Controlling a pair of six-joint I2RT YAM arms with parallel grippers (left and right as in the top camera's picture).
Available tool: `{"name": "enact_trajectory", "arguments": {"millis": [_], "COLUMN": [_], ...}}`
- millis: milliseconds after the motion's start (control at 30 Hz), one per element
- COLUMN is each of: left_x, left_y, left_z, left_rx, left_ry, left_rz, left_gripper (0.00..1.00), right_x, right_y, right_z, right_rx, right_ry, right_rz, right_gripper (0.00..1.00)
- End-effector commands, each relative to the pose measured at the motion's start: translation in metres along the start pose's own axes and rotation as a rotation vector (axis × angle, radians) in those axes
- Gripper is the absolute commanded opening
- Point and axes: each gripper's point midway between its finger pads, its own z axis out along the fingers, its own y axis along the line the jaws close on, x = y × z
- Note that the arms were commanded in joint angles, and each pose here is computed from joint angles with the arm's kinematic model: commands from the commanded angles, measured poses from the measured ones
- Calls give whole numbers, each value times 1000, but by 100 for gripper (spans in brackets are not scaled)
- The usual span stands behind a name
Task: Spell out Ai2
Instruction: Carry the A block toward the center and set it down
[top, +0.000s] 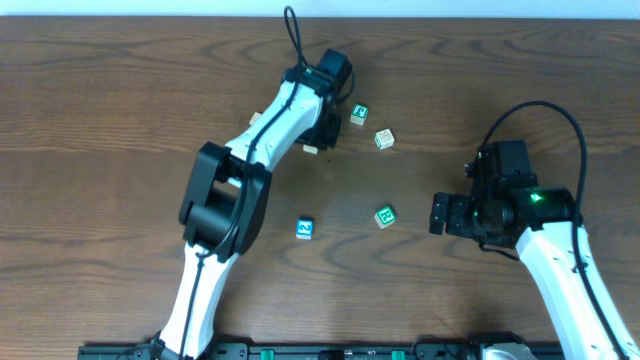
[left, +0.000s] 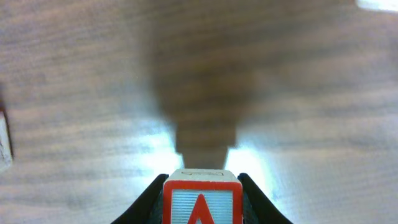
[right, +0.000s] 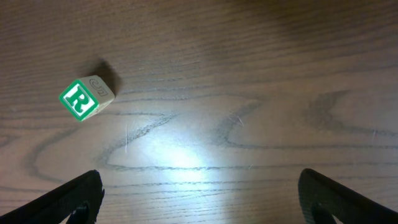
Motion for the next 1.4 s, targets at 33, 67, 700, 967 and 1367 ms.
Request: {"name": "enact_trajectory", "arguments": {"millis": [33, 67, 700, 967, 1367], "left_x": [24, 29, 43, 30, 28], "left_y": [6, 7, 27, 23, 22], "left_z": [-28, -30, -12, -8, 1], "left_rx": [-1, 6, -13, 1, 2], "left_ry": [-72, -98, -388, -437, -438], "left_rz": [-4, -16, -149, -154, -154], "left_gripper": [11, 14, 22, 25, 29], "right_x": [1, 1, 3, 3, 1], "right_y": [0, 0, 4, 4, 5], "right_z": [0, 0, 0, 0, 0], "right_rx": [10, 9, 5, 5, 3], "right_ry": [-6, -6, 0, -2, -7], "right_rz": [5, 5, -5, -5, -5], "right_gripper": [99, 99, 99, 99, 99]}}
